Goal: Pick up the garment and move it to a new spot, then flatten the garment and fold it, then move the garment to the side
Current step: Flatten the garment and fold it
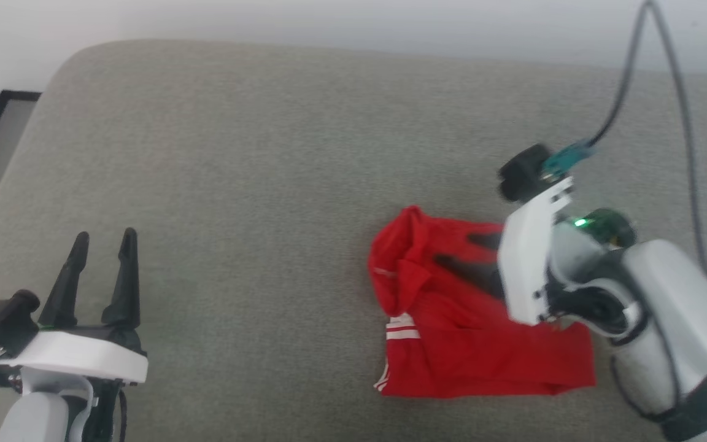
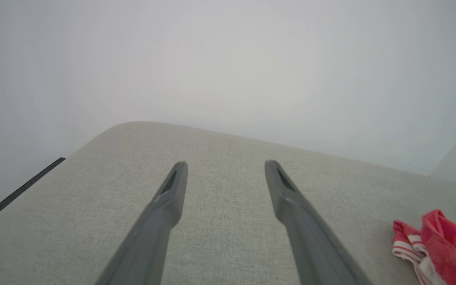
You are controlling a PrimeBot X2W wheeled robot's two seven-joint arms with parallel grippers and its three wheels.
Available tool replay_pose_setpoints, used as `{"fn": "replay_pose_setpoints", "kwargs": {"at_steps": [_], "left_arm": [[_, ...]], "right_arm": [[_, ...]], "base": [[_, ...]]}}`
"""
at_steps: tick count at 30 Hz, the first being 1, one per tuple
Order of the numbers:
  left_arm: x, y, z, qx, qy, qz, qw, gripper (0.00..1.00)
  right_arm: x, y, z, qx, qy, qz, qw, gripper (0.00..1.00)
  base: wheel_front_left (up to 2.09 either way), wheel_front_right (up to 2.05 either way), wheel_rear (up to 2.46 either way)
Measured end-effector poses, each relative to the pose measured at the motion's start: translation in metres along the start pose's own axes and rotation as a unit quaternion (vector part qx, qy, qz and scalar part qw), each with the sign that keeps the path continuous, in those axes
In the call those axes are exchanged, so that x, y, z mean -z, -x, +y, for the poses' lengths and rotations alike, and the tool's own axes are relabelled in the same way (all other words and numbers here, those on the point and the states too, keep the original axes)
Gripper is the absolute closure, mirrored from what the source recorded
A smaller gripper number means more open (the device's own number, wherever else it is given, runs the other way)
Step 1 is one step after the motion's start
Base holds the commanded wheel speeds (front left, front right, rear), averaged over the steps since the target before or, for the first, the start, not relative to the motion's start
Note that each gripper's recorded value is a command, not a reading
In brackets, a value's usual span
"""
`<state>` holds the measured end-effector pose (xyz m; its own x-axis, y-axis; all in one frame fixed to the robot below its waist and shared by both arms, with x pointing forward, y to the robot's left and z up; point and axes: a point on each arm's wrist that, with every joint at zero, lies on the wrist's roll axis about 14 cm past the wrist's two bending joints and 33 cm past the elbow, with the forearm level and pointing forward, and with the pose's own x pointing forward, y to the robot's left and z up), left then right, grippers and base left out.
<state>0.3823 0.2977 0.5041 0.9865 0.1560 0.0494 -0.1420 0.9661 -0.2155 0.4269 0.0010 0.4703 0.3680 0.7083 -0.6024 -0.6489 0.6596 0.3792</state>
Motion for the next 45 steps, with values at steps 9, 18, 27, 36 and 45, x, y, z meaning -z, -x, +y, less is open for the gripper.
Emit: {"fn": "replay_pose_setpoints", "kwargs": {"at_steps": [9,18,27,36,45], "left_arm": [[0.005,-0.01,-0.014,0.026,-0.004,0.005,1.0,0.0],[0.01,-0.017,-0.03,0.056,-0.02,0.012,0.998,0.0],[0.017,-0.014,-0.038,0.071,-0.022,0.024,0.997,0.0],[0.017,-0.003,-0.03,0.059,-0.021,0.029,0.998,0.0],[0.012,0.014,-0.01,0.032,-0.022,0.026,0.999,0.0]], "right_arm": [[-0.018,0.068,-0.056,0.094,-0.025,-0.111,0.989,0.0],[-0.004,0.142,-0.101,0.2,-0.039,-0.211,0.956,0.0],[0.02,0.2,-0.123,0.285,-0.021,-0.297,0.911,0.0],[0.045,0.226,-0.132,0.339,0.007,-0.346,0.875,0.0],[0.06,0.234,-0.13,0.352,0.001,-0.371,0.859,0.0]], "base": [[0.0,0.0,0.0],[0.0,0.0,0.0],[0.0,0.0,0.0],[0.0,0.0,0.0],[0.0,0.0,0.0]]}}
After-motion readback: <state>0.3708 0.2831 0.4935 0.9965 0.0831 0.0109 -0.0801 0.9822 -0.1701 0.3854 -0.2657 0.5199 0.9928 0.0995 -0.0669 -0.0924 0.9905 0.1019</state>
